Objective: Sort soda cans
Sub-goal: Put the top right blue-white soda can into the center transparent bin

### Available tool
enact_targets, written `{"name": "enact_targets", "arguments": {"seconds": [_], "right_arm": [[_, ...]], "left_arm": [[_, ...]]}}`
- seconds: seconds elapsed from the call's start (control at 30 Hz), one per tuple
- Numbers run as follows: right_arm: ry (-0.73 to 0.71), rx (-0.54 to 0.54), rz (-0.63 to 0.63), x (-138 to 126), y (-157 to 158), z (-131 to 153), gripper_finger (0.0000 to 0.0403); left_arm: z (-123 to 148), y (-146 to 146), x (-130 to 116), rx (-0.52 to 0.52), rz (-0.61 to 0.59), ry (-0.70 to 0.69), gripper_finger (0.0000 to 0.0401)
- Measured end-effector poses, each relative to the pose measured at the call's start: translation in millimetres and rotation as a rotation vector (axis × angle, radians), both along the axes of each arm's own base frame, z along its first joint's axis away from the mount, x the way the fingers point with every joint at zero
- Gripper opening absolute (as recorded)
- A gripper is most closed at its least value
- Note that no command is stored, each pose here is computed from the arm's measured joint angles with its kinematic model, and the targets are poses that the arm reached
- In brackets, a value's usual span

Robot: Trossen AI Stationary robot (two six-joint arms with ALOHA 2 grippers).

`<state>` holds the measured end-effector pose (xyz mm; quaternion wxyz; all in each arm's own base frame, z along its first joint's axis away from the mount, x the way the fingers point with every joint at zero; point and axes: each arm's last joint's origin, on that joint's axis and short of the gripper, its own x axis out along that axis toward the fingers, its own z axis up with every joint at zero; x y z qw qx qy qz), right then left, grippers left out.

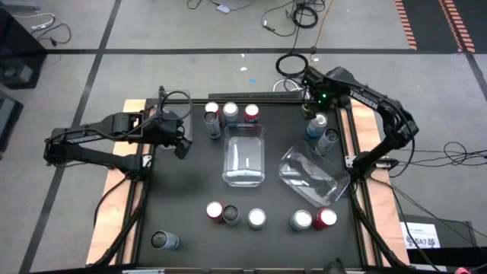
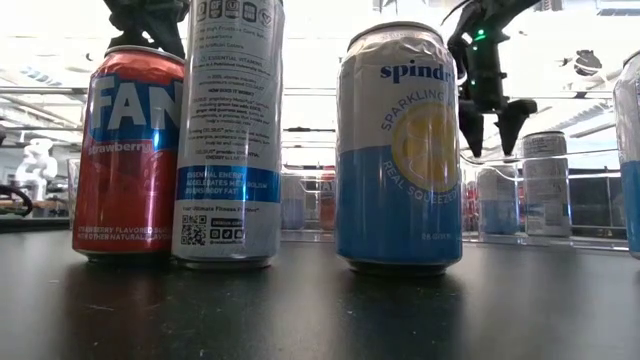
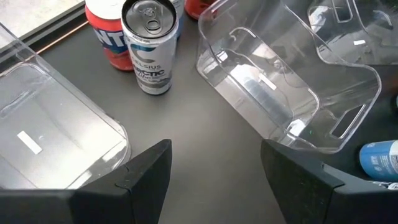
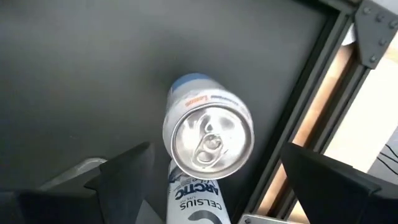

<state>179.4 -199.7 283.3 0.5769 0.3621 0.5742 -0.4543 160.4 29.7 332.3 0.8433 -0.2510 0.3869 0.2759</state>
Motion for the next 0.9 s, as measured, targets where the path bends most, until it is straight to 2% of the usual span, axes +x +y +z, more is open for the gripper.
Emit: {"name": "enact_targets", "arguments": {"seconds": [0.33, 0.9], "right_arm": [[-0.148, -0.107, -0.053, -16, 24, 1, 0.0345], [-0.103, -0.082, -0.061, -6, 11, -23, 0.0345]], "left_arm": [[0, 0, 0, 0.000, 0.000, 0.000, 0.0258], [0, 0, 0, 0.000, 0.000, 0.000, 0.0258]]}}
